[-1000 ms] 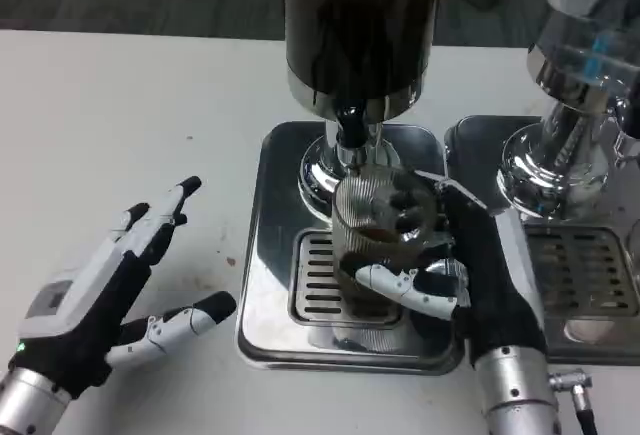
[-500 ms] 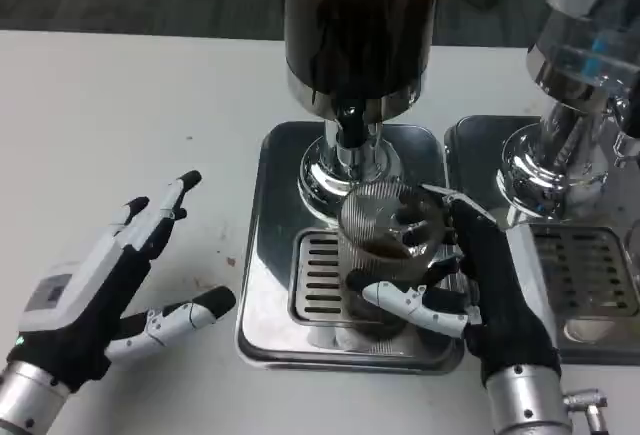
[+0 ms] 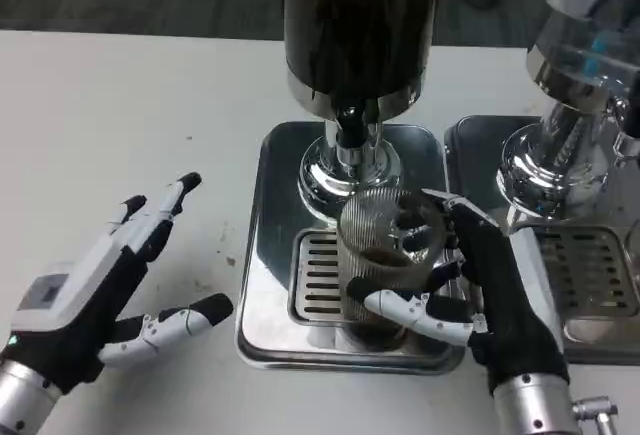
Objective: Grasp the cup under the faucet to collect the drink, then remove the cup.
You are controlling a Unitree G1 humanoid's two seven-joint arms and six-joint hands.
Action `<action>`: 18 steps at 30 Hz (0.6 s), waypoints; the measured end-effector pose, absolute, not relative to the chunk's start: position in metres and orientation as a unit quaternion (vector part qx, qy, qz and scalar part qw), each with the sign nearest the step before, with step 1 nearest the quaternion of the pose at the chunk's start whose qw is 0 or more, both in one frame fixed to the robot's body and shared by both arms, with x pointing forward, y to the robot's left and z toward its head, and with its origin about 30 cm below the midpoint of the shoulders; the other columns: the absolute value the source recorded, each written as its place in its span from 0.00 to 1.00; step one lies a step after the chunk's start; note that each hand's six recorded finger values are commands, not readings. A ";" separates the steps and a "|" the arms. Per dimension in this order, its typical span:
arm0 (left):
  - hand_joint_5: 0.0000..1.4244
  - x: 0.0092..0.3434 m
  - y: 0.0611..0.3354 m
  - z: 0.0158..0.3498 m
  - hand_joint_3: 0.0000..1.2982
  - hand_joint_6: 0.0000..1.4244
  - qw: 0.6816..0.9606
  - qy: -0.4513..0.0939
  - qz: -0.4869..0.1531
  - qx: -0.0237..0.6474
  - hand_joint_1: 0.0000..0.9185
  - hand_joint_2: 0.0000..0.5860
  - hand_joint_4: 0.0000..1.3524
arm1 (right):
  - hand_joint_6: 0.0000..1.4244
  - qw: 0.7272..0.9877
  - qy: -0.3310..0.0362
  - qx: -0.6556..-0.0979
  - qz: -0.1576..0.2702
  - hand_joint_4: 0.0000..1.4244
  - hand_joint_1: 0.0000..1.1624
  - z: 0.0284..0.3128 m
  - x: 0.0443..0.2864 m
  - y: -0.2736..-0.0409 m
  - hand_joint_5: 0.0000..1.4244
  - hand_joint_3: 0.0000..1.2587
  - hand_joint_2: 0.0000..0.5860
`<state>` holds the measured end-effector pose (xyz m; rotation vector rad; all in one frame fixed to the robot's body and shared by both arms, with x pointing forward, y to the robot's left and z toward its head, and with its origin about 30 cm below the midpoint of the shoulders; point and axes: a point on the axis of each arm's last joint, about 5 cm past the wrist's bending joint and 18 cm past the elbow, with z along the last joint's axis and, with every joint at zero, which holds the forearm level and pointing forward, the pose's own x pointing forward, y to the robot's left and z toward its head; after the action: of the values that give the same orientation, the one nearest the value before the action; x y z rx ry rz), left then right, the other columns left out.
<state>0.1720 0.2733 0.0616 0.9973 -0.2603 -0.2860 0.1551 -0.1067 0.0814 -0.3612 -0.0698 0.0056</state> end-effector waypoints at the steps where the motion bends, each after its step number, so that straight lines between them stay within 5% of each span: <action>1: 0.09 0.171 0.274 0.062 0.01 0.00 0.858 -0.128 -0.134 0.479 0.00 0.22 0.00 | 0.59 0.983 -0.037 -0.180 0.005 0.35 0.83 0.082 0.154 -0.108 0.40 0.33 0.42; 18: 0.05 0.152 0.279 0.062 0.00 0.00 0.838 -0.111 -0.113 0.521 0.00 0.23 0.00 | 0.61 0.977 -0.052 -0.203 0.032 0.36 0.83 0.088 0.145 -0.107 0.41 0.33 0.42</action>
<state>0.1525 0.2792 0.0623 1.1029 -0.2352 -0.2387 0.1449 -0.1075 0.0884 -0.4083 -0.1045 0.0647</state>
